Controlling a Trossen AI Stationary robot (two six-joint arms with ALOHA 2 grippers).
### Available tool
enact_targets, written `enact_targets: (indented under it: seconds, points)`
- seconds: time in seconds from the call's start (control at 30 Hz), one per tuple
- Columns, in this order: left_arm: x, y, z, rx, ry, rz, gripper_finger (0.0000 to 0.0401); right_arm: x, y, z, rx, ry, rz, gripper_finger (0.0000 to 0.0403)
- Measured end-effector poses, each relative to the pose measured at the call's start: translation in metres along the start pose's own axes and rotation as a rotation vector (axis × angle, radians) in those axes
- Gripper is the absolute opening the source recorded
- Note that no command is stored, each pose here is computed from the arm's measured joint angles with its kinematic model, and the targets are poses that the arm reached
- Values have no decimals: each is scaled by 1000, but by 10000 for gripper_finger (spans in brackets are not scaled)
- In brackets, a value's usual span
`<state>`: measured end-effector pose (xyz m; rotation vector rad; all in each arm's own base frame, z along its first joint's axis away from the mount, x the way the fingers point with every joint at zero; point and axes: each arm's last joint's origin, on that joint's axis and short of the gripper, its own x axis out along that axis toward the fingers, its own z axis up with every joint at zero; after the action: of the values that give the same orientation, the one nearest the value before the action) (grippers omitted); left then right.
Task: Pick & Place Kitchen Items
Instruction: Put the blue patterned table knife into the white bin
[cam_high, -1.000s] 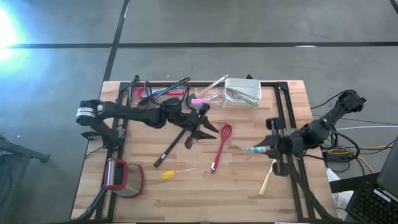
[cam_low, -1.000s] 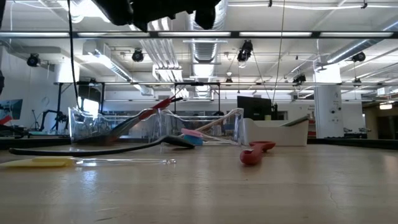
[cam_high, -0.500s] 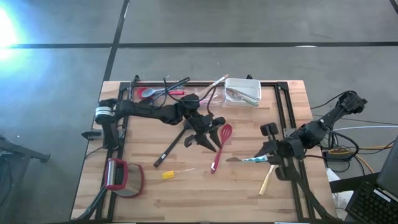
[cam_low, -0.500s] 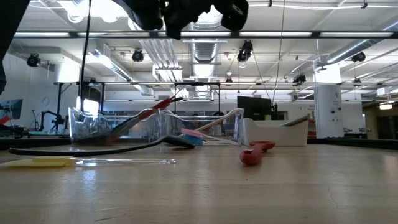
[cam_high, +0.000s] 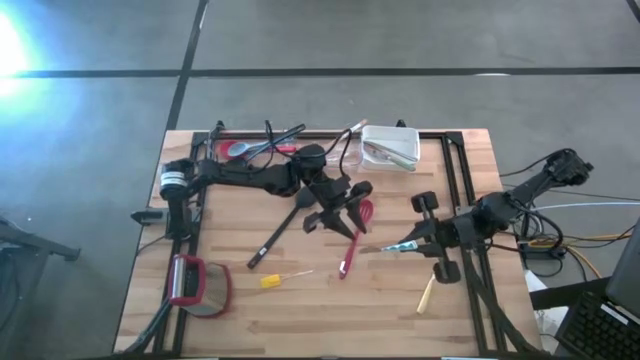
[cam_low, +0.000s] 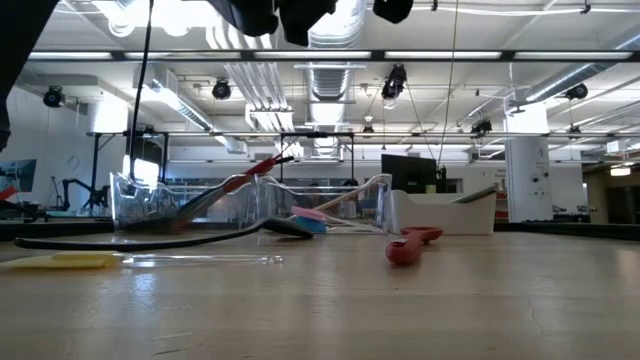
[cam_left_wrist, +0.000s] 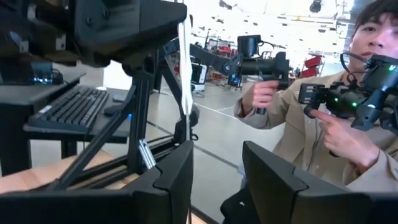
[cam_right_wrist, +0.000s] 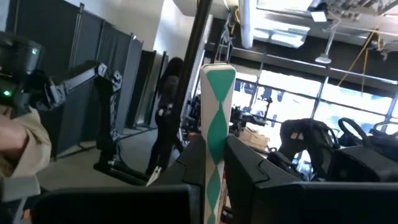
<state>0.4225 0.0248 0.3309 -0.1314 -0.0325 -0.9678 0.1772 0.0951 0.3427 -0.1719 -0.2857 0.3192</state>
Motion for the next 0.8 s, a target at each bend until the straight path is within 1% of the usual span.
enact_targets:
  seconds: [0.13,0.3,0.43,0.57,0.7,0.8]
  points:
    - [1,0,4,12,-6,1,147,1,-4,-2,-7,7,-11,24]
    - [0,2,3,21,-12,49,152,4,-13,-4,5,-7,-27,24]
    - [0,2,1,29,2,61,154,12,-21,-13,32,3,-12,24]
    - [0,3,-1,13,14,56,154,21,-31,-22,60,32,-9,24]
    - [0,3,-5,-15,38,45,152,30,-39,-24,69,39,21,24]
    - [0,2,-6,-21,47,26,152,35,-44,-24,62,44,19,24]
